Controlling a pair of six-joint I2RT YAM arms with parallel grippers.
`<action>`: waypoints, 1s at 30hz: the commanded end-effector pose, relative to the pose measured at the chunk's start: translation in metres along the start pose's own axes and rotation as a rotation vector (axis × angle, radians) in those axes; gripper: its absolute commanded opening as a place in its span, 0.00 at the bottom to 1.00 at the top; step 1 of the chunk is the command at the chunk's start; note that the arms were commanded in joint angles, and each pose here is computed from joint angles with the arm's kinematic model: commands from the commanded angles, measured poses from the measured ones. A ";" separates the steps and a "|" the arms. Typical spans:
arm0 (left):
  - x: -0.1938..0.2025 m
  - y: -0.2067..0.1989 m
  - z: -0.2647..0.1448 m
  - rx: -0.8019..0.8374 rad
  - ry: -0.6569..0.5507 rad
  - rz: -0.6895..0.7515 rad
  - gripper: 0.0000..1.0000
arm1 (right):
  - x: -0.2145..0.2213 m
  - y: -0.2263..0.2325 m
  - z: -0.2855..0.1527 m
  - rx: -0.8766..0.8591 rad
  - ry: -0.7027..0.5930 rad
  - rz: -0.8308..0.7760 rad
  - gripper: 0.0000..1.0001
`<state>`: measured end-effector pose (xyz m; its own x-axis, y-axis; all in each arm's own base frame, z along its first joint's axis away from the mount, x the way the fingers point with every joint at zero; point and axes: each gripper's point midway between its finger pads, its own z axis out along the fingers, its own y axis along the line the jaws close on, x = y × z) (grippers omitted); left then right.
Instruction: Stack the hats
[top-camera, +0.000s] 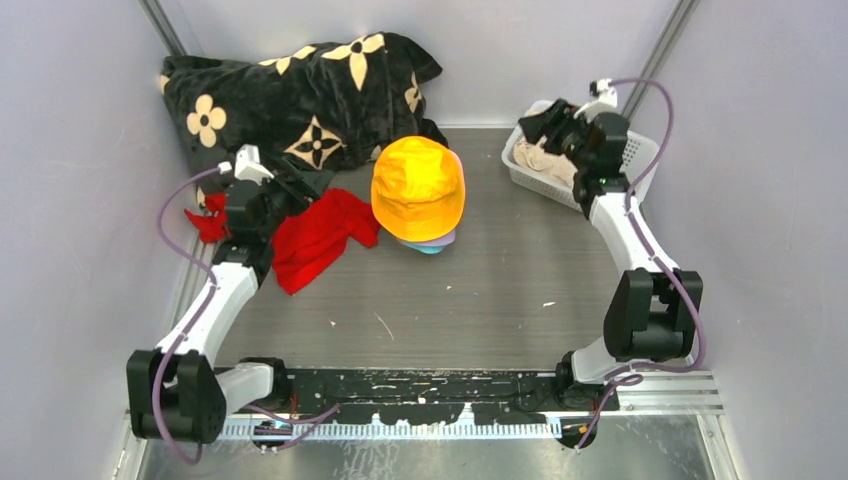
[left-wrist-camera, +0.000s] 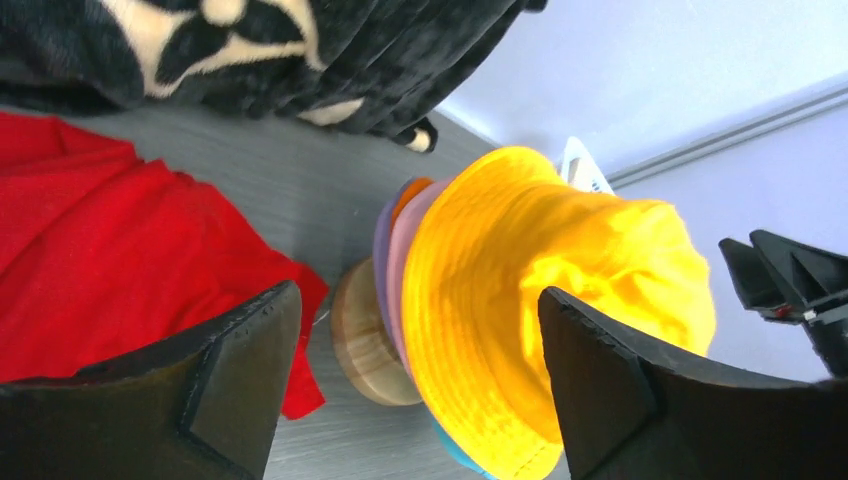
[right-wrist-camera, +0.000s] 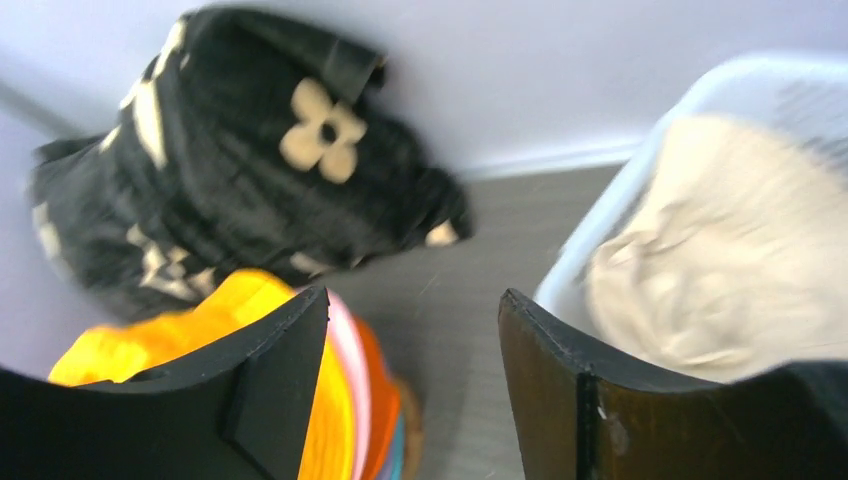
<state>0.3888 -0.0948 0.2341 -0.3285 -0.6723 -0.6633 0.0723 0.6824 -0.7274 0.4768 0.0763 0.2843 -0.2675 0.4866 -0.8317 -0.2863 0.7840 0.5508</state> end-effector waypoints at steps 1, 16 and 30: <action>-0.015 -0.020 -0.014 -0.021 -0.014 0.148 0.93 | -0.030 -0.053 -0.010 0.370 0.053 -0.207 0.69; 0.009 -0.051 -0.014 0.064 0.019 0.216 0.97 | 0.004 -0.117 0.062 0.434 0.209 -0.268 0.82; 0.024 -0.039 -0.011 0.049 0.048 0.206 0.97 | 0.064 -0.142 0.098 0.428 0.355 -0.253 0.75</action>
<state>0.3640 -0.1356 0.2350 -0.4008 -0.5029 -0.7658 0.1577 0.7856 -0.5984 0.5811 0.0226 0.1326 -0.5698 0.1923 -0.7990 0.0342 0.9769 0.2108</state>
